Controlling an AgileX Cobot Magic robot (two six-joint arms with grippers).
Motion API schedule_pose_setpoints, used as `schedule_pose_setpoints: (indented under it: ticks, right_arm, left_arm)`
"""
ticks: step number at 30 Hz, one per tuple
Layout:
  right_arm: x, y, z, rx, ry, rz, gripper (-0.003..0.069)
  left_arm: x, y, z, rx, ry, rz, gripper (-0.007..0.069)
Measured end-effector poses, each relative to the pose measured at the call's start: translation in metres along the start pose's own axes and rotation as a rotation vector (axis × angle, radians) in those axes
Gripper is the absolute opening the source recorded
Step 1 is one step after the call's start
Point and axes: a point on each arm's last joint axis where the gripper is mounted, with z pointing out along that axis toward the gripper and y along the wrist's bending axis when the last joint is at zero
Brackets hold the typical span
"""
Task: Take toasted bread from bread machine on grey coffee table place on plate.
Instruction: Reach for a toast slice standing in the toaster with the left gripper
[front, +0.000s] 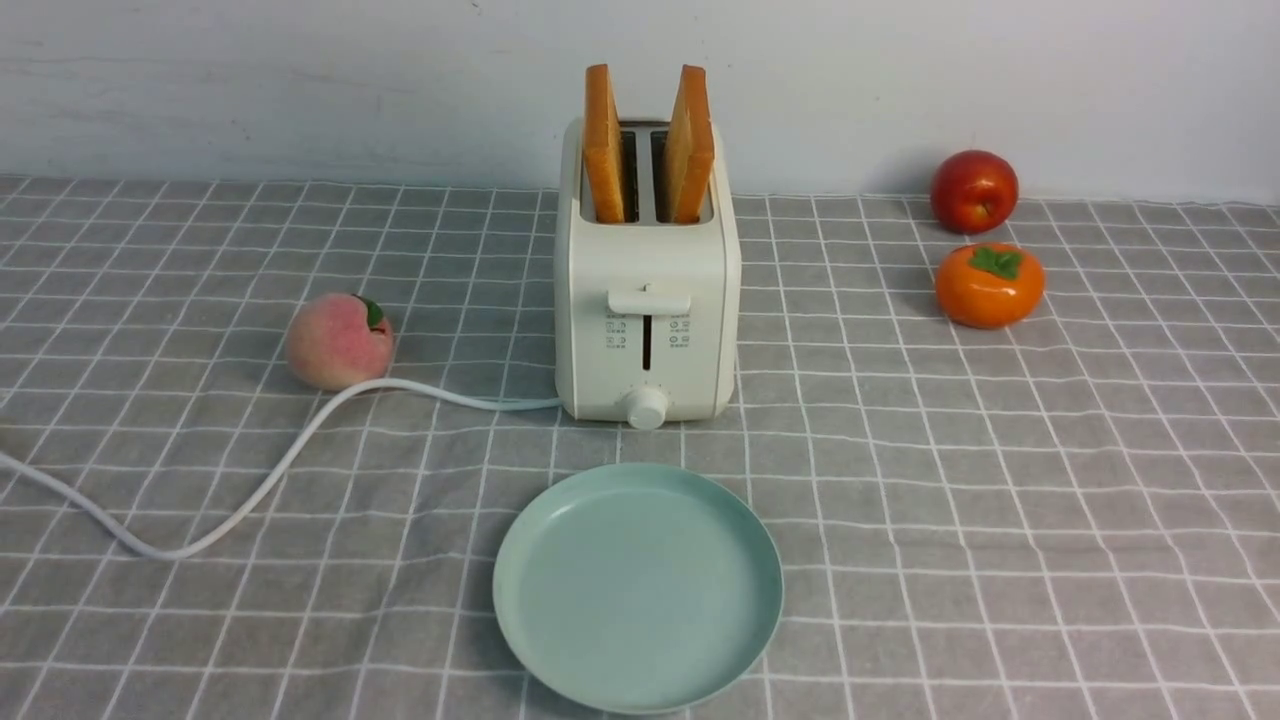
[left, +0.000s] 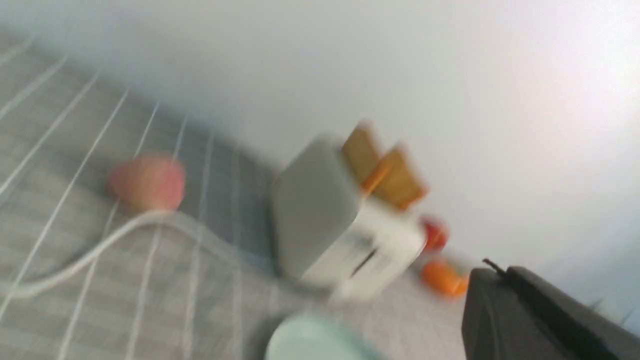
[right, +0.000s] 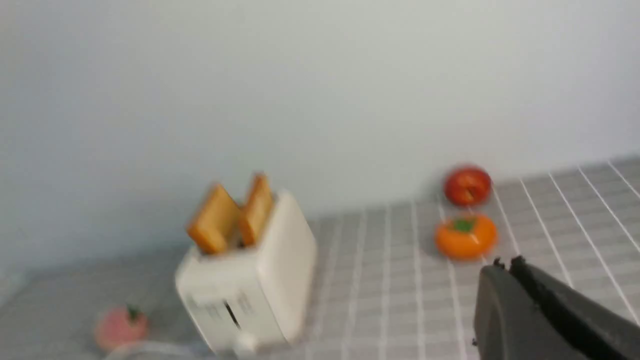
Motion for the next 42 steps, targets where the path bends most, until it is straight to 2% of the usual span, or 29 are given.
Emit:
schedule_pose_setpoints:
  ticks: [2,4,8,9,12,16,17,19,21,24,27,36,37,39,42]
  right_arm:
    - [-0.007,-0.002,0.024,0.05,0.195,-0.039,-0.0018]
    - [-0.006,-0.004,0.042,0.07,0.308,-0.049,-0.0018]
    - [-0.003,-0.007,0.059,0.075,0.392,-0.053,-0.0018]
    - [-0.002,-0.007,0.06,0.075,0.4,-0.059,-0.0018]
    - [-0.002,-0.007,0.061,0.074,0.408,-0.068,-0.0015]
    - [0.0,-0.007,0.06,0.072,0.427,-0.065,-0.0014]
    - [0.0,-0.007,0.06,0.072,0.429,-0.065,-0.0011]
    - [0.0,-0.007,0.06,0.072,0.429,-0.065,-0.001]
    - [0.0,-0.007,0.06,0.072,0.429,-0.065,-0.0008]
    - [-0.001,-0.007,0.06,0.071,0.428,-0.065,-0.0007]
    - [-0.001,-0.006,0.06,0.069,0.429,-0.063,-0.0004]
    - [0.0,-0.005,0.06,0.058,0.43,-0.051,0.0]
    - [0.0,-0.005,0.06,0.058,0.43,-0.051,0.0]
    - [0.0,-0.005,0.06,0.056,0.43,-0.05,0.0]
    - [0.0,-0.005,0.06,0.056,0.43,-0.05,0.0001]
  left_arm:
    - [-0.005,-0.003,0.027,-0.122,0.241,0.078,-0.0014]
    - [-0.01,-0.006,0.053,-0.162,0.394,0.146,-0.0014]
    - [-0.023,-0.019,0.099,-0.09,0.517,0.205,-0.0014]
    - [-0.03,-0.028,0.12,-0.019,0.547,0.199,-0.0014]
    - [-0.046,-0.044,0.156,0.086,0.554,0.216,-0.0014]
    - [-0.066,-0.055,0.191,0.135,0.534,0.234,-0.0014]
    - [-0.074,-0.057,0.217,0.142,0.538,0.247,-0.0014]
    - [-0.078,-0.06,0.23,0.15,0.539,0.258,-0.0014]
    - [-0.085,-0.071,0.263,0.179,0.531,0.311,-0.0013]
    - [-0.079,-0.08,0.296,0.195,0.539,0.375,0.0005]
    - [-0.071,-0.086,0.332,0.196,0.53,0.419,0.0084]
    - [-0.049,-0.062,0.42,0.14,0.417,0.346,0.0475]
    - [-0.049,-0.063,0.42,0.142,0.416,0.342,0.0475]
    - [-0.036,-0.054,0.435,0.142,0.415,0.277,0.0531]
    - [-0.025,-0.049,0.443,0.14,0.425,0.277,0.0539]
